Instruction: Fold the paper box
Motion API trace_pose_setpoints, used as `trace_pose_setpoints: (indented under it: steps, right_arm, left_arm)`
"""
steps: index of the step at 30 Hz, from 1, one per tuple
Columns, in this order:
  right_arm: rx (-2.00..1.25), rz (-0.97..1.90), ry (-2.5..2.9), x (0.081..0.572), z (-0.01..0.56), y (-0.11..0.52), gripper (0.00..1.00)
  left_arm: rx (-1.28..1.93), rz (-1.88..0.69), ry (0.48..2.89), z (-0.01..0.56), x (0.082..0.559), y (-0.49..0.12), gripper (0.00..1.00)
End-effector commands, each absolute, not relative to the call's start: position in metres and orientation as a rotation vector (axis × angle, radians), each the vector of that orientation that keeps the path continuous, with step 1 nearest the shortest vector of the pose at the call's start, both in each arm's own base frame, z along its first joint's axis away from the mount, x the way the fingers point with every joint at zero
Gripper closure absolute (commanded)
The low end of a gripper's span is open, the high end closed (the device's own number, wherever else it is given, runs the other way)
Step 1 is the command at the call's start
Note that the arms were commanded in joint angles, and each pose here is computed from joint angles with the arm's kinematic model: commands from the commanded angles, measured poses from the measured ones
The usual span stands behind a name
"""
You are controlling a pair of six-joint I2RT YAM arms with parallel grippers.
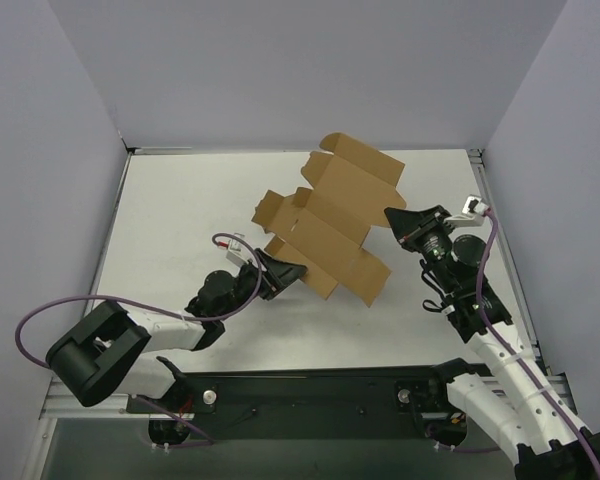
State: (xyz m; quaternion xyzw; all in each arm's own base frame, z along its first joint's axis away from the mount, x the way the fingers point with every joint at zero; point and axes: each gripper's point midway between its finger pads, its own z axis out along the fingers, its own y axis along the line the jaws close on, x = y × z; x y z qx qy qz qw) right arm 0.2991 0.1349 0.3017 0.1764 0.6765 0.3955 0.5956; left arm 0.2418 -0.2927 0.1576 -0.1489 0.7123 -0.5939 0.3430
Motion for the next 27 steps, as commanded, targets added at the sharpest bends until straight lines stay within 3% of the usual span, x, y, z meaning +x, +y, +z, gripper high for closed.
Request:
trace_pose_setpoints:
  steps: [1,6,7,11,16,19,22,23,26,27]
  right_arm:
    - [0.425,0.966,1.440,0.298,0.331,0.133,1.00]
    - [0.445,0.970,1.435,0.298,0.328,0.132,1.00]
    - [0.447,0.968,1.437,0.297,0.327,0.132,1.00]
    - [0.455,0.971,1.441,0.297,0.324,0.133,1.00]
    - [0.467,0.968,1.456,0.298,0.316,0.134,1.00]
    - [0.472,0.952,1.484,0.298,0.307,0.134,1.00]
    - [0.485,0.896,1.522,0.298,0.296,0.128,0.84]
    - [0.475,0.871,1.520,0.296,0.297,0.124,0.65]
    - [0.467,0.769,1.539,0.292,0.291,0.111,0.37]
    - [0.463,0.739,1.529,0.291,0.296,0.106,0.33]
  left_arm:
    - [-0.365,-1.672,1.650,0.210,0.248,-0.304,0.10]
    - [-0.384,-1.694,1.590,0.223,0.253,-0.311,0.26]
    - [-0.390,-1.700,1.586,0.223,0.252,-0.311,0.33]
    - [-0.440,-1.713,1.543,0.226,0.254,-0.310,0.48]
    - [-0.500,-1.634,1.554,0.222,0.262,-0.307,0.56]
    - [-0.527,-1.574,1.571,0.217,0.265,-0.301,0.69]
    - [-0.511,-1.506,1.599,0.212,0.265,-0.294,0.83]
    - [-0.493,-1.462,1.610,0.211,0.265,-0.288,0.90]
    - [-0.430,-1.396,1.650,0.211,0.264,-0.277,0.93]
    - [-0.401,-1.388,1.662,0.213,0.264,-0.275,0.94]
